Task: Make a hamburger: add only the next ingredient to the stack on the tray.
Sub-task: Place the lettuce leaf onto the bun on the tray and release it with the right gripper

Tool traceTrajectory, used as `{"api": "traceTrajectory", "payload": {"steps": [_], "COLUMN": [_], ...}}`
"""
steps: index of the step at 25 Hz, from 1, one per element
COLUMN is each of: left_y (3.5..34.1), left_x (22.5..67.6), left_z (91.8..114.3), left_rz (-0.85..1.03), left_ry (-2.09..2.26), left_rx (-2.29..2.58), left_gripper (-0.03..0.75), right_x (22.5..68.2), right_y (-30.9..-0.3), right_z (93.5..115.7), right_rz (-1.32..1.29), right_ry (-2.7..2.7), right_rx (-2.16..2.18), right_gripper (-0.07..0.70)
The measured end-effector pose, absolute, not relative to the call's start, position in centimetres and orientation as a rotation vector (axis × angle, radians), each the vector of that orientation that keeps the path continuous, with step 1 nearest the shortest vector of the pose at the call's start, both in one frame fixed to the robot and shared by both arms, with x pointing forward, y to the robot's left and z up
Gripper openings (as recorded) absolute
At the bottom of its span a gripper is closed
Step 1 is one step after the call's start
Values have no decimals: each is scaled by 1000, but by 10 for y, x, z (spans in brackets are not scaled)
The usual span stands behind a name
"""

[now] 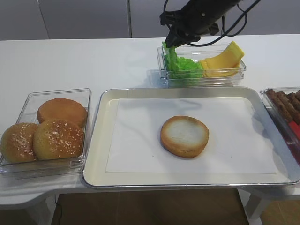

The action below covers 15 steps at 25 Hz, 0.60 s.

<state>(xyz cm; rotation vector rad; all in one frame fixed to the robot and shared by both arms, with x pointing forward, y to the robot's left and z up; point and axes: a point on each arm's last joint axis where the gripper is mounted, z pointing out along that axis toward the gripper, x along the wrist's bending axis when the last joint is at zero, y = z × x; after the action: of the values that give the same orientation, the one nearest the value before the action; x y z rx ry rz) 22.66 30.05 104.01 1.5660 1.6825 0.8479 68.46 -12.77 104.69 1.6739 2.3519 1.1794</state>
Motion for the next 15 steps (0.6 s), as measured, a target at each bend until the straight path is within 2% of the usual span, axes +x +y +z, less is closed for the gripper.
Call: {"api": "traceTrajectory", "payload": {"steps": [8, 12, 15], "left_y": [301, 301, 301], "left_x": [227, 227, 227], "left_z": [1040, 1040, 1040], "left_rz": [848, 848, 848], "left_ry": [1682, 1682, 1682], "left_rx": [1566, 1566, 1566], "left_gripper": [417, 417, 417], "right_x": [684, 683, 683], "right_y": [-128, -129, -129], "right_z": [1046, 1045, 1045], "right_rz": [1155, 1146, 1143], "right_ry": [2368, 2375, 2377], "right_rx": [1666, 1664, 1663], "right_gripper": [102, 31, 12]}}
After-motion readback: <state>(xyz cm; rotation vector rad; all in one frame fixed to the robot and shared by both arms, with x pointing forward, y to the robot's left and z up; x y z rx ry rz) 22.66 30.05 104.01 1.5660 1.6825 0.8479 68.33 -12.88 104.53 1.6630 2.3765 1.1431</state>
